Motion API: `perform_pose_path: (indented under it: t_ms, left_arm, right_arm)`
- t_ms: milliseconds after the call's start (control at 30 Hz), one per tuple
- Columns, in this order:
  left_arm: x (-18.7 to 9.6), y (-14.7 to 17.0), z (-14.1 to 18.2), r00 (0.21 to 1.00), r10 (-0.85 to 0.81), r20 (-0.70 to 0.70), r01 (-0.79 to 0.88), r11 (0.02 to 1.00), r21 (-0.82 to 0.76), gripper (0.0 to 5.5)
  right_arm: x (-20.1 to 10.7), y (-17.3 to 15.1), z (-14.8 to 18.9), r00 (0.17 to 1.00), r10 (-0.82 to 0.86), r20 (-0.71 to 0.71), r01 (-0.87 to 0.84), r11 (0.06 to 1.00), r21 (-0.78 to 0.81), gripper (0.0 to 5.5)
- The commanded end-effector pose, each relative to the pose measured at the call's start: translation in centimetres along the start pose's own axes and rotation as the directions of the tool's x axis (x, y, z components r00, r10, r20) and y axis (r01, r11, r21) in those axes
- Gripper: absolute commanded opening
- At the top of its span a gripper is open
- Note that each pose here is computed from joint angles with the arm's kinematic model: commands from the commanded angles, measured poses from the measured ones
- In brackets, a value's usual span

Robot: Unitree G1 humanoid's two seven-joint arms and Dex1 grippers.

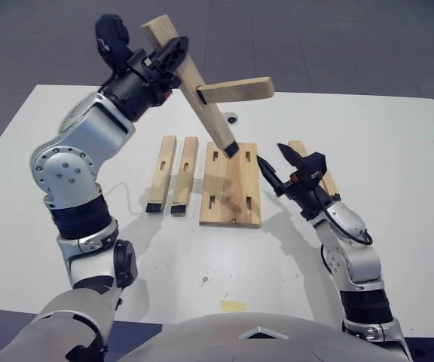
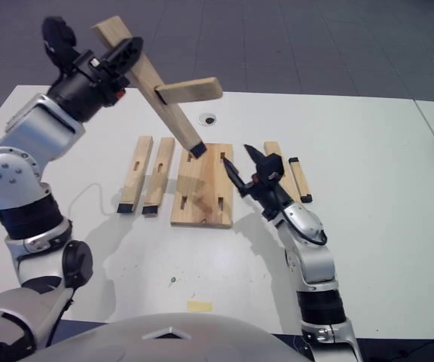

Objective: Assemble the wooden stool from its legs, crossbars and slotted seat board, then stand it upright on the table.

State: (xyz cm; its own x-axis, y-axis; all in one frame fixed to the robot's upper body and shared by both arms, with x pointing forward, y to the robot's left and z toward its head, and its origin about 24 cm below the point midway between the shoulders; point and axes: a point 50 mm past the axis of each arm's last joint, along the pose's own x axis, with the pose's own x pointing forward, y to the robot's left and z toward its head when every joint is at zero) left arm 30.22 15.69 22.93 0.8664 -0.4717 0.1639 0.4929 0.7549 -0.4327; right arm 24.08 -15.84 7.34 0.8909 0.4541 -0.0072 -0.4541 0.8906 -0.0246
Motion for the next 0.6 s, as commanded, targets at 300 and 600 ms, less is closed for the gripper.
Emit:
perform_pose_path:
  t_ms: [300,600]
  left_arm:
    - [-5.9,0.4,-2.3,0.985,-0.124,-0.118,0.139,0.982,0.125,1.04]
    - [-6.5,3.5,-3.4,0.992,0.054,-0.112,-0.03,0.979,0.203,1.04]
  right_arm:
    - [-3.9,3.1,-5.2,0.862,0.209,-0.461,-0.176,0.978,0.114,4.94]
    - [-2.3,3.5,-4.1,0.898,0.21,-0.386,-0.185,0.977,0.102,5.4]
